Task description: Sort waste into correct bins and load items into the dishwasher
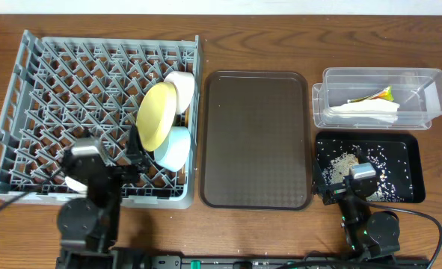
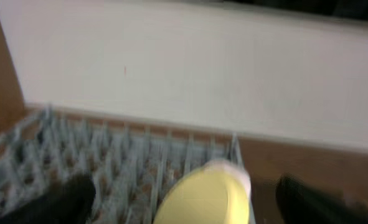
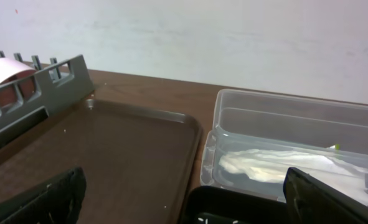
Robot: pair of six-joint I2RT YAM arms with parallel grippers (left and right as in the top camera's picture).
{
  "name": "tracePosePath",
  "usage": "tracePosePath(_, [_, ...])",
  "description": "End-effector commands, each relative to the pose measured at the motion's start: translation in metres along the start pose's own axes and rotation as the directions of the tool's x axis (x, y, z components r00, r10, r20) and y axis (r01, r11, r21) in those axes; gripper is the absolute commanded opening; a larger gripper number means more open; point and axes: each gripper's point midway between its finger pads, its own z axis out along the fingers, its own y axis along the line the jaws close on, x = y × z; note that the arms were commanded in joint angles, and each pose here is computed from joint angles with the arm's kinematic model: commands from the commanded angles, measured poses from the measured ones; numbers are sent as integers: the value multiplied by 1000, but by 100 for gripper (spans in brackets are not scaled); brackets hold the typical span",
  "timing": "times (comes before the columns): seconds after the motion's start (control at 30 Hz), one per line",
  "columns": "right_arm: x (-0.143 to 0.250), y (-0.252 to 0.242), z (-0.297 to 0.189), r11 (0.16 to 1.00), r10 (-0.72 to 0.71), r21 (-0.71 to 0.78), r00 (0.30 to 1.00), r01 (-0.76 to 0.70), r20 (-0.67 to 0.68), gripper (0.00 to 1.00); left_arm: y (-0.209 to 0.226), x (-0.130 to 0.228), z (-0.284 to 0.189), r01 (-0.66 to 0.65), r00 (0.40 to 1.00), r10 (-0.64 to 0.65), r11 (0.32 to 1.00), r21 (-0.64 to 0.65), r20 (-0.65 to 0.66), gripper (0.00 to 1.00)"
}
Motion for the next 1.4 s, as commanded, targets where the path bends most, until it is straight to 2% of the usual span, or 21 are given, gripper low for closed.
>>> tracePosePath(0.0, [1,-4,0,1000,19,13,1000,-19,2,99,2,13,-3,6,998,-7,1000,14,67,95])
tracePosePath(0.17, [1,-4,0,1000,19,13,1000,-19,2,99,5,29,-7,-12,982,7,1000,26,190,95])
tracePosePath(0.43, [1,-4,0,1000,19,13,1000,-19,2,99,10,63,-7,-29,978,23,999,24,207,95])
tracePosePath(0.77, [1,-4,0,1000,19,13,1000,-19,2,99,18,110,-1,-46,999,46,999,-3,27,95])
tracePosePath(1.0, [1,-4,0,1000,19,13,1000,-19,2,99,24,150,-3,-58,989,55,998,-18,-134,95])
tracePosePath(1.37, [1,-4,0,1000,19,13,1000,-19,2,99,25,156,-3,-61,985,57,998,-21,-161,95])
